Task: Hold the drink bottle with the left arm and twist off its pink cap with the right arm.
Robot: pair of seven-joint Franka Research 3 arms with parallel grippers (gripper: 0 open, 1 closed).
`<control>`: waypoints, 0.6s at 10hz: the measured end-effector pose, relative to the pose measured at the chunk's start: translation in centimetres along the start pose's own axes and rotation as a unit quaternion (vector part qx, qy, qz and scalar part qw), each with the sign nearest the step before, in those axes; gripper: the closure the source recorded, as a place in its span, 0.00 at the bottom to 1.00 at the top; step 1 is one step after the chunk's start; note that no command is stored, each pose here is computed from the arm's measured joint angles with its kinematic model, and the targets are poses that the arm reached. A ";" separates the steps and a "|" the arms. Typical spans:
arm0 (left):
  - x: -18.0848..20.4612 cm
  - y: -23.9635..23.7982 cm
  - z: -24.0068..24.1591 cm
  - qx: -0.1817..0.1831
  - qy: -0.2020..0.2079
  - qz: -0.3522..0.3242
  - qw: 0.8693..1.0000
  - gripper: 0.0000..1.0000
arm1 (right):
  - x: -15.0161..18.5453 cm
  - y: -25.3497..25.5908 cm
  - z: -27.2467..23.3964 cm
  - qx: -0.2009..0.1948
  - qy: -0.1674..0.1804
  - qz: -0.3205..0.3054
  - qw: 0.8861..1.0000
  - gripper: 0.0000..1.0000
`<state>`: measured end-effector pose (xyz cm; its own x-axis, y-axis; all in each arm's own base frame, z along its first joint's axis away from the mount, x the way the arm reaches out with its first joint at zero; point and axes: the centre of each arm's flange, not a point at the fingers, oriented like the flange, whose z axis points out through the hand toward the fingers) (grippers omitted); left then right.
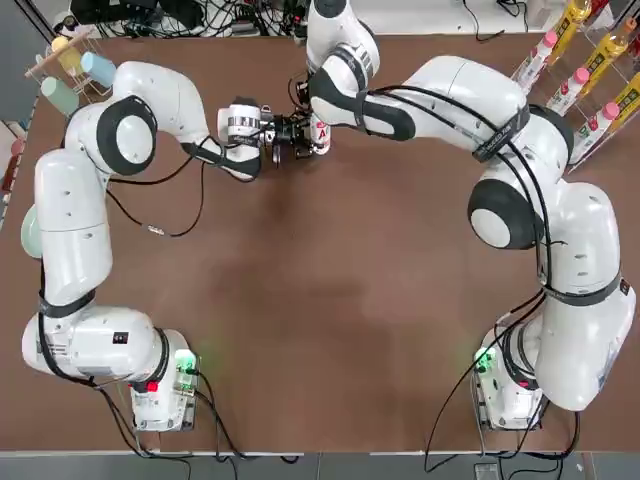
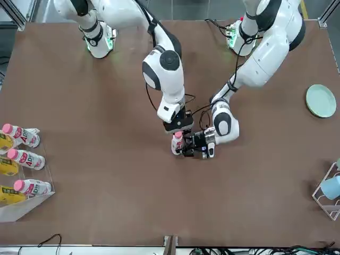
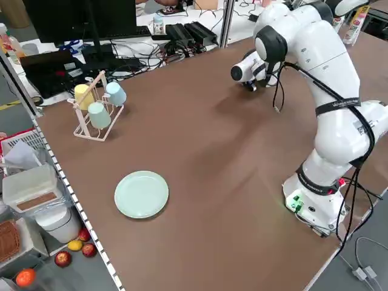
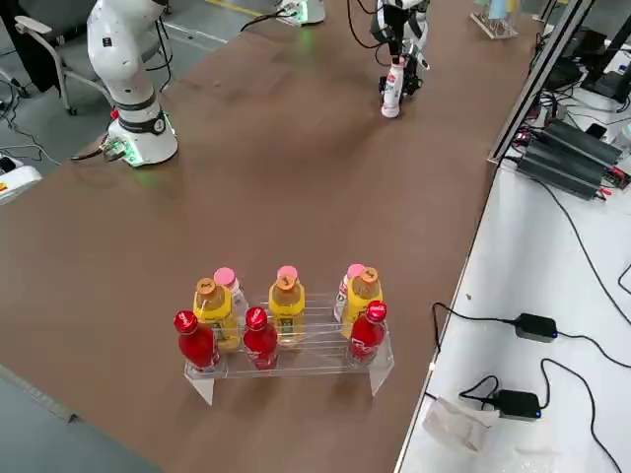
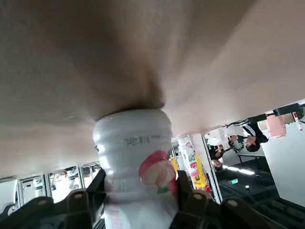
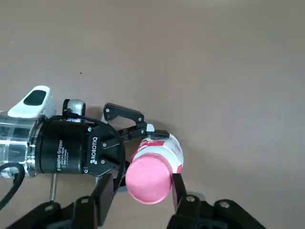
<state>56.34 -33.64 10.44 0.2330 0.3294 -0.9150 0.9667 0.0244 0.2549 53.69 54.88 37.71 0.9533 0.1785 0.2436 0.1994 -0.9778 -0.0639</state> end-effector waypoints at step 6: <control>0.0 0.1 0.0 -0.001 0.000 0.000 1.000 0.38 | 0.1 0.1 0.0 -0.007 0.005 -0.005 1.000 0.56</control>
<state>56.41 -33.63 10.43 0.2333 0.3292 -0.9150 0.9664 0.0256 0.2556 53.81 54.76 37.69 0.9492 0.1870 0.2529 0.2055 -0.9774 -0.0487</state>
